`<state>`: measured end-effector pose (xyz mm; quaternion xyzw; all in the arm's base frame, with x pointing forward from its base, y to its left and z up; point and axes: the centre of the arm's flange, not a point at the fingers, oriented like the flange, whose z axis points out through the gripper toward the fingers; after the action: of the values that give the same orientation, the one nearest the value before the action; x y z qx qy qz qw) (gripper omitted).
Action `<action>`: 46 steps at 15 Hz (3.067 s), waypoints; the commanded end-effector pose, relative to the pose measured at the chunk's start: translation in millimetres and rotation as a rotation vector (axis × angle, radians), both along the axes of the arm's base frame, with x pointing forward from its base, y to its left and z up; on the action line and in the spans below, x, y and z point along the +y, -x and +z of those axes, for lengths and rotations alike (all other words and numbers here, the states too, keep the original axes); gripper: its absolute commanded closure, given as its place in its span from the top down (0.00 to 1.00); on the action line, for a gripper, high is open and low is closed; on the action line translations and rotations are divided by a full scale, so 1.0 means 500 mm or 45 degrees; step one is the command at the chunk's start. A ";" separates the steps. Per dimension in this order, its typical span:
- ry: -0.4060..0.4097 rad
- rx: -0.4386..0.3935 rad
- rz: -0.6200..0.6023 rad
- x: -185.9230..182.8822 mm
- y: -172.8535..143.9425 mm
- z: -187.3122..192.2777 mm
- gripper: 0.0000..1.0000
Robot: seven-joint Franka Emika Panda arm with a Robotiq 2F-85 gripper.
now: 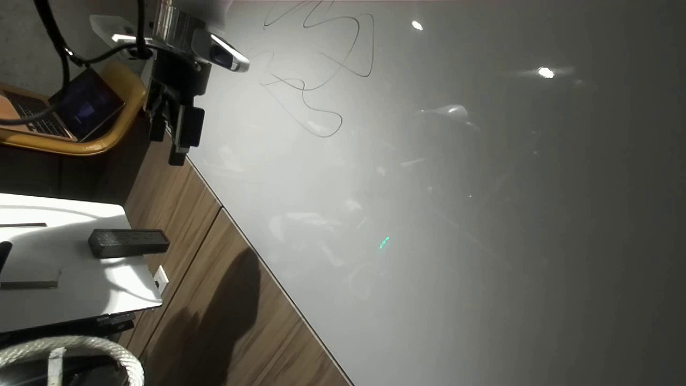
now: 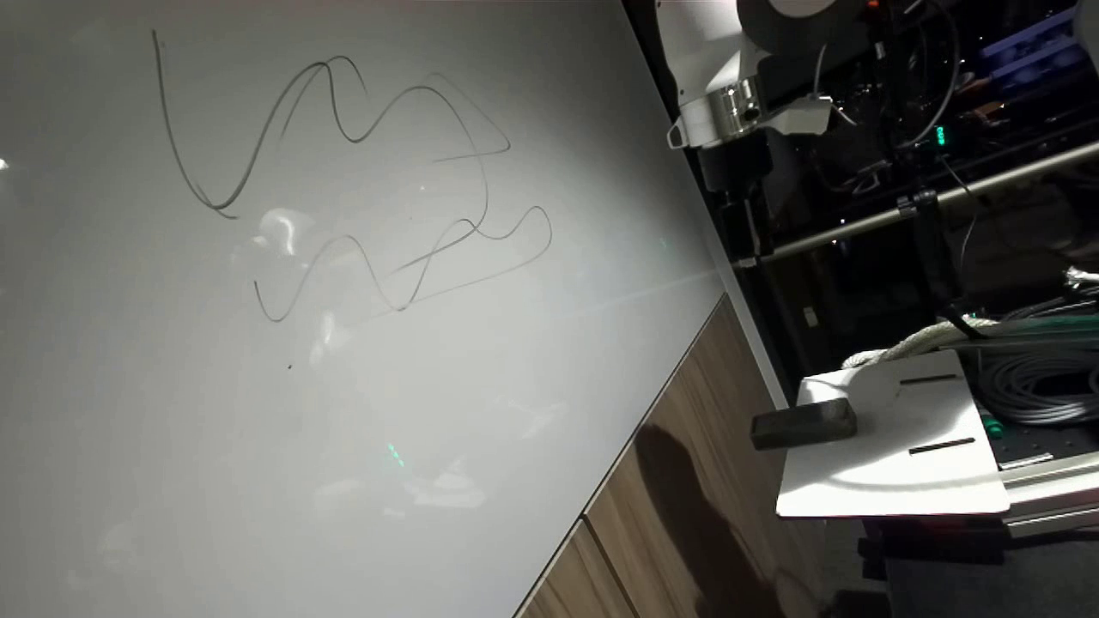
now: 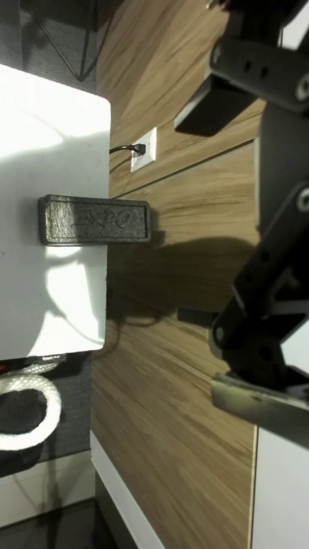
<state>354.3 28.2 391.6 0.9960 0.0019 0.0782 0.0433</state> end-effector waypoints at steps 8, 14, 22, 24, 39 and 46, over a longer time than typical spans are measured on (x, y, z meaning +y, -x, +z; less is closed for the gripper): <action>-0.007 0.042 -0.021 0.021 -0.023 -0.064 1.00; -0.007 0.041 -0.022 0.020 -0.024 -0.063 1.00; 0.033 0.040 0.048 0.093 0.013 -0.085 1.00; 0.041 0.040 0.060 0.113 0.015 -0.088 1.00; -0.018 0.147 0.041 0.091 -0.035 -0.250 1.00; -0.014 0.210 0.032 0.050 -0.013 -0.299 1.00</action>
<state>371.6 69.7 254.3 0.9990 0.0195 -0.0090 0.0380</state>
